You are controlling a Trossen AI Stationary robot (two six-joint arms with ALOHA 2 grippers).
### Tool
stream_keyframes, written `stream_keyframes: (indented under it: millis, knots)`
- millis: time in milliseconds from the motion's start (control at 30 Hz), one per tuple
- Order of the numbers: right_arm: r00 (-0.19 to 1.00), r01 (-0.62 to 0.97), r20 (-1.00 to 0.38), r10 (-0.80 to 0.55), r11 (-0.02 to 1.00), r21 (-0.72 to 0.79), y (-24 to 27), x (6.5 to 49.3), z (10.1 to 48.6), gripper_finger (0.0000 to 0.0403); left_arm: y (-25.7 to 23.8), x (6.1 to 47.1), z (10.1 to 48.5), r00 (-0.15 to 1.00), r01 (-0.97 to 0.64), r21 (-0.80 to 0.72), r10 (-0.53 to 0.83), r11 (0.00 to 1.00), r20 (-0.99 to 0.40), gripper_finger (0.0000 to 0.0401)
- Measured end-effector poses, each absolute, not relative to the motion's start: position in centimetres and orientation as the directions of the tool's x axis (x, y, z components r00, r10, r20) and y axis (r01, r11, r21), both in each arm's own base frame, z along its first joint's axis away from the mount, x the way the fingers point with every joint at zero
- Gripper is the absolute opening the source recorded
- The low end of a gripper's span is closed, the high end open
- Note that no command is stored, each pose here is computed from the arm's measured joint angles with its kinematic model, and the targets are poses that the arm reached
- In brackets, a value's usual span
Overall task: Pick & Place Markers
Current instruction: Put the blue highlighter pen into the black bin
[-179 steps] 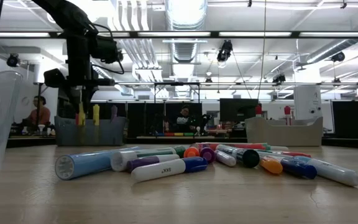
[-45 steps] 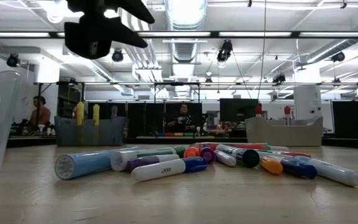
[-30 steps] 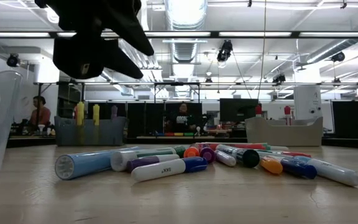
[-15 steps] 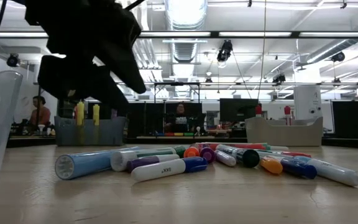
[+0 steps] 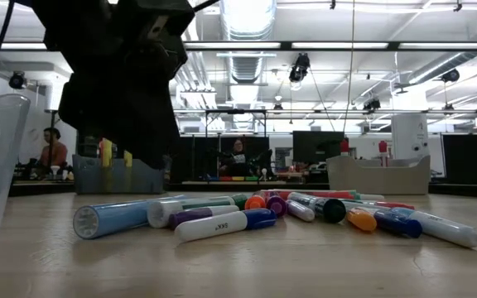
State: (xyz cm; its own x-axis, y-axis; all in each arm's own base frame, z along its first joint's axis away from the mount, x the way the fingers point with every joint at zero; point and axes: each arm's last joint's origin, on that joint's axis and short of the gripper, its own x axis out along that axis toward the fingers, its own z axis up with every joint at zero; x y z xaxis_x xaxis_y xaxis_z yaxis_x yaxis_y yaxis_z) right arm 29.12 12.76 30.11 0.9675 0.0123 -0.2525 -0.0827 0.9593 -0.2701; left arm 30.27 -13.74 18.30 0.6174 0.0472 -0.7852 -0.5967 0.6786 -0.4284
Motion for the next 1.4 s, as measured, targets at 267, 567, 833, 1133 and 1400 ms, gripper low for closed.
stream_keyframes:
  millis: [267,567,833,1133,1400]
  knots:
    - [0.968,-0.083,-0.251,0.012,0.959,-0.272,12.8,29.1,30.1,0.0219,-13.7,30.5,18.5,0.648,-0.621,-0.453,0.093,0.640,-0.756,0.0146]
    - [0.968,-0.083,-0.251,0.013,0.959,-0.272,12.8,29.1,30.1,0.0219,-13.7,30.8,18.8,0.689,-0.592,-0.452,0.127,0.668,-0.714,0.0146]
    - [0.968,-0.054,-0.249,-0.018,0.958,-0.281,12.7,29.1,30.1,0.0219,-13.5,30.8,18.8,0.690,-0.566,-0.402,0.147,0.719,-0.709,0.0146]
    - [0.948,0.147,-0.222,-0.226,0.934,-0.325,12.1,29.0,30.2,0.0219,-13.0,30.9,19.1,0.708,-0.599,-0.301,0.315,0.742,-0.632,0.0146]
    - [0.908,0.293,-0.199,-0.369,0.898,-0.329,11.7,28.9,30.2,0.0219,-12.1,31.2,19.2,0.698,-0.586,-0.151,0.401,0.796,-0.593,0.0146]
